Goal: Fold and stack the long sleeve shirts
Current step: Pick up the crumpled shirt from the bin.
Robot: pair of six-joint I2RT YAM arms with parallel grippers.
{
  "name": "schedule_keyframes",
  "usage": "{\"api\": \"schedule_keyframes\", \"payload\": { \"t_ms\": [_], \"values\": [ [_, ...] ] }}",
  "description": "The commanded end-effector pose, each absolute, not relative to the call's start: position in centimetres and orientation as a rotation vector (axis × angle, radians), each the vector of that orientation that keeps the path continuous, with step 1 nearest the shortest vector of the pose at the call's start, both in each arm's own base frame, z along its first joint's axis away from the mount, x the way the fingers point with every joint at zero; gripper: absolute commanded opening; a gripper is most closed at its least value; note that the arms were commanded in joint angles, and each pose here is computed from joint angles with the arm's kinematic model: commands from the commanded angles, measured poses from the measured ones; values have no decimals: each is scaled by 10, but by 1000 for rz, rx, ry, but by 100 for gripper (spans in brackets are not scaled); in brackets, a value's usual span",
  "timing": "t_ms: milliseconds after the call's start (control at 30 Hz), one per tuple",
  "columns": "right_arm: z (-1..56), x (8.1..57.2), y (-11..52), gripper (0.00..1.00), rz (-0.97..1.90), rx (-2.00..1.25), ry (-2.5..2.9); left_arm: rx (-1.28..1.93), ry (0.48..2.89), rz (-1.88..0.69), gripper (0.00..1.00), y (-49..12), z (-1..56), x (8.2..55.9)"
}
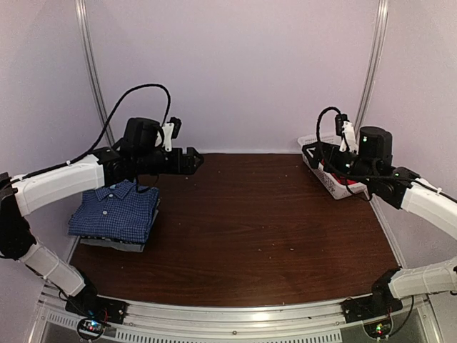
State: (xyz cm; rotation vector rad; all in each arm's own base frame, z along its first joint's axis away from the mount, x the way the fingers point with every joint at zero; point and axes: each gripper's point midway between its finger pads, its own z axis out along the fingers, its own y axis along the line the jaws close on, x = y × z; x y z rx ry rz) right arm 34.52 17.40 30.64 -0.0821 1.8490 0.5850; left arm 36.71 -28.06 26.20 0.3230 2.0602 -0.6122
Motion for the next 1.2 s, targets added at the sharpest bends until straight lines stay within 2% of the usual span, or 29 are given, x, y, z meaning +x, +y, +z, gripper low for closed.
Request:
{"api": "schedule_keyframes", "payload": {
  "t_ms": [0,533,933,1167],
  "values": [
    [310,346,166,100,542,-46,1843,297,1999,-652,98,-279,280,366],
    [328,372,148,100,382,24,1853,309,1990,-616,98,-271,285,362],
    [304,450,83,100,233,158,1957,386,1961,-585,98,-275,300,364],
    [254,511,25,100,129,284,2066,402,1957,-586,98,-276,302,362]
  ]
}}
